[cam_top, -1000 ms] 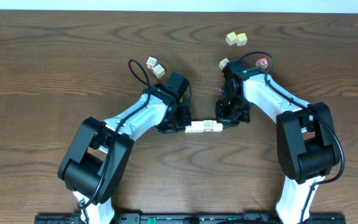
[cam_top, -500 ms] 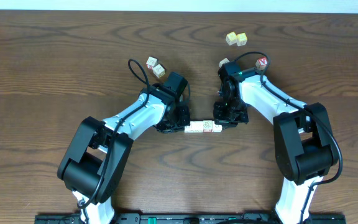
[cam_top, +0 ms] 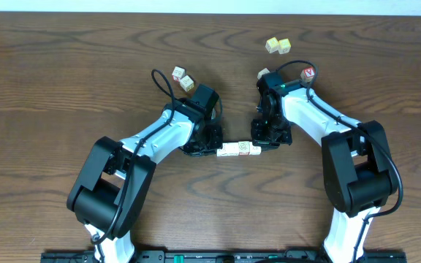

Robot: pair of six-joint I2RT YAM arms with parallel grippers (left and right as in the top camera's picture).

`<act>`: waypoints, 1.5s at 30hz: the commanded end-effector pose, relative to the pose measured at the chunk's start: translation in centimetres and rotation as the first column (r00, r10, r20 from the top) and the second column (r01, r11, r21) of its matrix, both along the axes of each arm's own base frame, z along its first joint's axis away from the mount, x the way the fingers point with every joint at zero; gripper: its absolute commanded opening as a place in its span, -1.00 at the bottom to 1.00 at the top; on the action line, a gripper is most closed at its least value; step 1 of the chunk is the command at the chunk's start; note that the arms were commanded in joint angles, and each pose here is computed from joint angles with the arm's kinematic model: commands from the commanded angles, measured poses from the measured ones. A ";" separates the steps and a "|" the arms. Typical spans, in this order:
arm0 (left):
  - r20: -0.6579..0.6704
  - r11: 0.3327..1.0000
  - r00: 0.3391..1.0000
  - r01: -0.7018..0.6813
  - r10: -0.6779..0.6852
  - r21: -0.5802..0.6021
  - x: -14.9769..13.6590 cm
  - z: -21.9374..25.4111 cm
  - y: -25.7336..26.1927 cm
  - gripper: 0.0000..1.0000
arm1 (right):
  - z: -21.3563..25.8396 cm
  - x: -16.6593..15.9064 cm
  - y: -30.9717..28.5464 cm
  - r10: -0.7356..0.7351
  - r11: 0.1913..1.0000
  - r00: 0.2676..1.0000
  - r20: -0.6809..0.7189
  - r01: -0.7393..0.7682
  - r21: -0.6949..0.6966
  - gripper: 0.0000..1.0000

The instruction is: Lift 4 blocks

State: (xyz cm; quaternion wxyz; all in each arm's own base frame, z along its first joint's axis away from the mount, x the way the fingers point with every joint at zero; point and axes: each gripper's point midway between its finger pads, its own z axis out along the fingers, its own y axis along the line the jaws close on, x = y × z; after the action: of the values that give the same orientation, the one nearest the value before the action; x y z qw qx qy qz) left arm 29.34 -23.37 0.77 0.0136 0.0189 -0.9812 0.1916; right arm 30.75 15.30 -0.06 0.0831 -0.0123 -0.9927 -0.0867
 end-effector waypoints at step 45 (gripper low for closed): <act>0.033 0.978 0.995 0.099 -0.095 -0.182 -1.1 4.1 -3.1 -0.86 | 3.8 -1.0 4.1 0.035 0.976 0.999 0.006 -0.036 0.214 -0.98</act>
State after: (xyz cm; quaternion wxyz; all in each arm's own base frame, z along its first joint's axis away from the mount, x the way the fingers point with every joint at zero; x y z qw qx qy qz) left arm 29.18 -23.50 2.33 0.0034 0.0034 -0.9781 0.2079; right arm 30.71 15.24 1.85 0.0690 -0.0054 -0.9931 -0.0948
